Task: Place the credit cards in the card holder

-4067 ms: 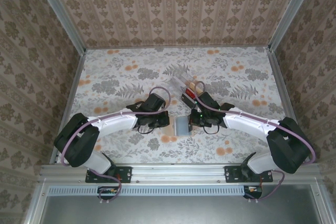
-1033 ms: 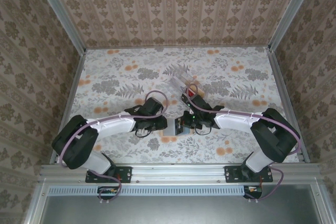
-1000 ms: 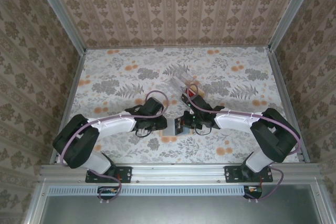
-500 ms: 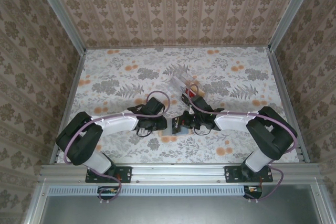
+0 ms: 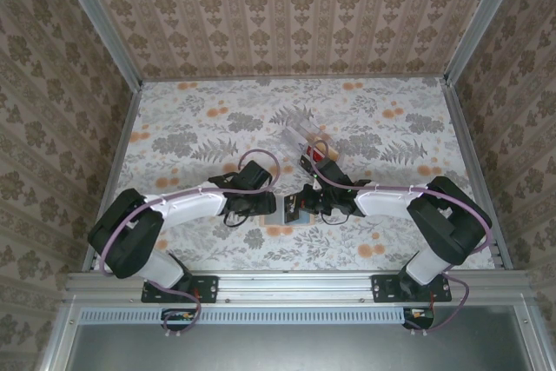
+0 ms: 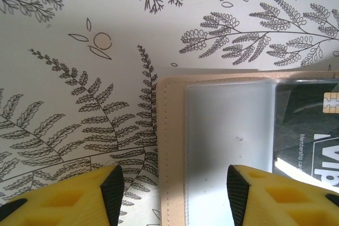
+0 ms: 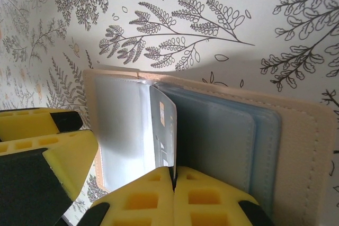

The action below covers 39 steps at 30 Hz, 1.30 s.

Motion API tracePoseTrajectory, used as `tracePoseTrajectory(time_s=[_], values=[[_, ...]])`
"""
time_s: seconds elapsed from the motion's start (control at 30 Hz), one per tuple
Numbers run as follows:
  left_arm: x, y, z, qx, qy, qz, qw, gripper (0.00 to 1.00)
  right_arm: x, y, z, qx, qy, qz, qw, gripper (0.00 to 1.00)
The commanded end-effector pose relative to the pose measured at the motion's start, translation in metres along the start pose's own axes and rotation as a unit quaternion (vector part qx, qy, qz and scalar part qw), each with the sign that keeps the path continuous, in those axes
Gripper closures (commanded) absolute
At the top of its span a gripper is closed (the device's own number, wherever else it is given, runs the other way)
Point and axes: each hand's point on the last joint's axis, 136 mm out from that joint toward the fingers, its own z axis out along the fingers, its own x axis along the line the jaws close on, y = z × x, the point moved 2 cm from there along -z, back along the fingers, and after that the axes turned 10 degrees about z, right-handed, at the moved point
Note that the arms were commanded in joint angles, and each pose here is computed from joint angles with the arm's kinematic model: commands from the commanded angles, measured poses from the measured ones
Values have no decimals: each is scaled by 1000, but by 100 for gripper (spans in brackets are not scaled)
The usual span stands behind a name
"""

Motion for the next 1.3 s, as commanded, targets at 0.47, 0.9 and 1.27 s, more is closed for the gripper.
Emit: tracePoseTrajectory(time_s=[0.47,0.9,1.27], values=[[-3,-12,20,44,3,17,999,71,-14,-8,-7,-2,0,38,999,94],[-12,-15,25,56,0,28,998,76,-13,-12,9,4,39,67,997,94],[-13,-15,24,55,4,28,998,76,-2,-16,15,6,72,70,995,94]])
